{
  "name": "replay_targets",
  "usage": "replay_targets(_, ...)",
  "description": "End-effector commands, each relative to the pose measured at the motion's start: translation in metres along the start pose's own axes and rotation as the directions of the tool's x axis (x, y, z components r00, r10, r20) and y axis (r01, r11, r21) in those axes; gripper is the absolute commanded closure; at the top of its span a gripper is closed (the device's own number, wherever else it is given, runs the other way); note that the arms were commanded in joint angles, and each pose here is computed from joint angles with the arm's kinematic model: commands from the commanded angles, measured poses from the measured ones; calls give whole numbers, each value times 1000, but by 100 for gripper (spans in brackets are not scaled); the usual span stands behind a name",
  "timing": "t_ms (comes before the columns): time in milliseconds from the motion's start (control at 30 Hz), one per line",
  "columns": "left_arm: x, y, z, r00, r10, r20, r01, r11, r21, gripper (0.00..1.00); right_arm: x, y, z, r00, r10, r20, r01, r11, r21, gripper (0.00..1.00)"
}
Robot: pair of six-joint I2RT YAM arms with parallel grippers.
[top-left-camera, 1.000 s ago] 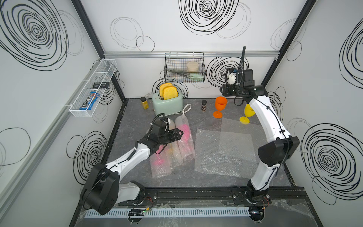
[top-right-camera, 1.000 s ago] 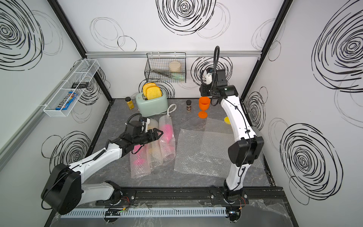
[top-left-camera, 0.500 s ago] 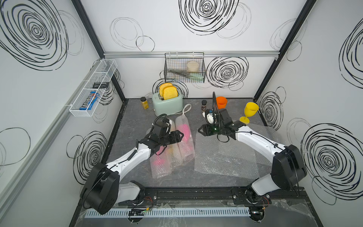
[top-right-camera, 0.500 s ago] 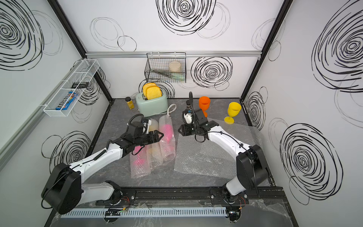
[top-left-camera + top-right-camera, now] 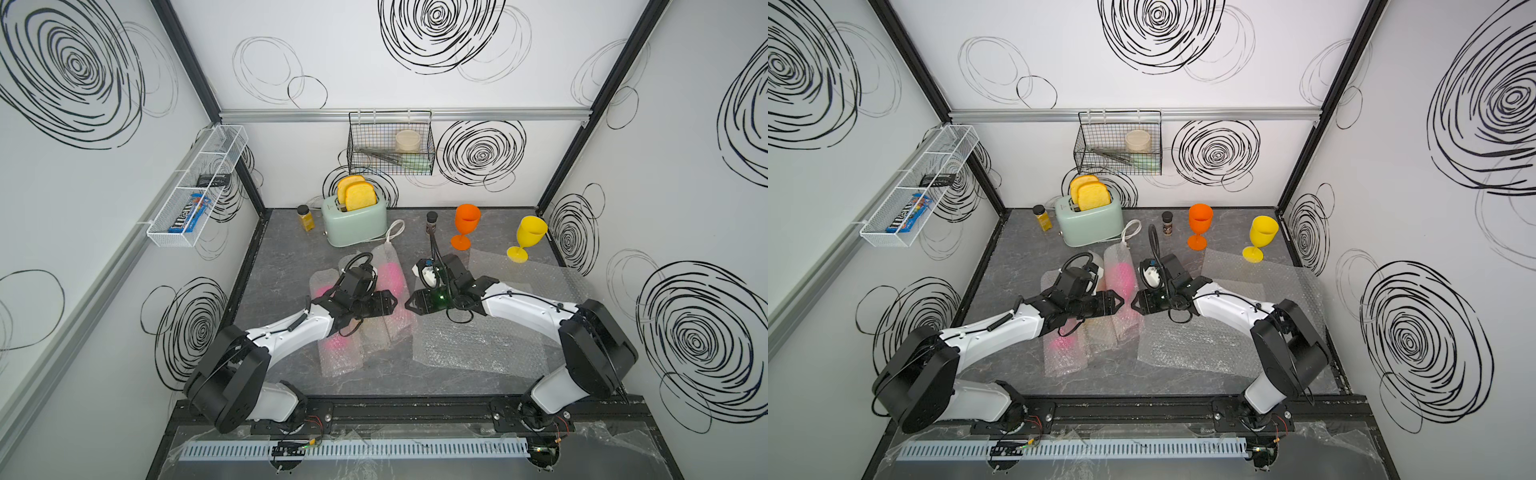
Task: Unpack wine glasses from bubble wrap
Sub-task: Pick up the bubble wrap from the center of the board.
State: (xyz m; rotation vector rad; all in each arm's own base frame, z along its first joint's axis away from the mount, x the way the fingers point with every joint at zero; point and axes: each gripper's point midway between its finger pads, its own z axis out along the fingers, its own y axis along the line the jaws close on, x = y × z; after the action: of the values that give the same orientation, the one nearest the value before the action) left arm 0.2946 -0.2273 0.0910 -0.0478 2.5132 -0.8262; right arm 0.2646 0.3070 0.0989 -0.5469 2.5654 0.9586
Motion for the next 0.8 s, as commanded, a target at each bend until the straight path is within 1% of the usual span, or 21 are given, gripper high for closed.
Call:
replay_targets(0,-4,5,5,1000,12,23,-11,1000,-14,33,2,15,8,1000,-18,-3,18,999,-41,50)
replay_targets(67,-6,3,5,1000,8,26,-8,1000,-5,36,7,16,13,1000,-21,-17,20,999,-45,50)
replay_targets(167,-10,-2,2,999,-2,37,1,1000,27,36,13,15,20,999,-18,-33,17,999,-47,50)
replay_targets(233,-14,-4,-1,999,-21,45,19,999,50,36,18,14,24,999,-11,-48,9,999,-49,52)
replay_targets(300,-19,-3,-5,998,-45,49,41,997,68,36,21,15,26,999,-5,-49,3,998,-57,58)
replay_targets(433,-30,1,-17,993,-86,76,79,992,100,36,20,22,24,999,-2,-36,-1,996,-87,77)
replay_targets(533,-38,5,-26,989,-109,97,98,989,115,35,20,24,23,999,-3,-34,0,996,-88,87)
replay_targets(633,-45,9,-35,985,-130,116,115,985,126,35,16,28,19,1000,-5,-27,3,996,-95,91)
replay_targets(767,-52,12,-43,980,-144,138,125,982,138,35,5,46,1,999,-42,27,45,992,-121,91)
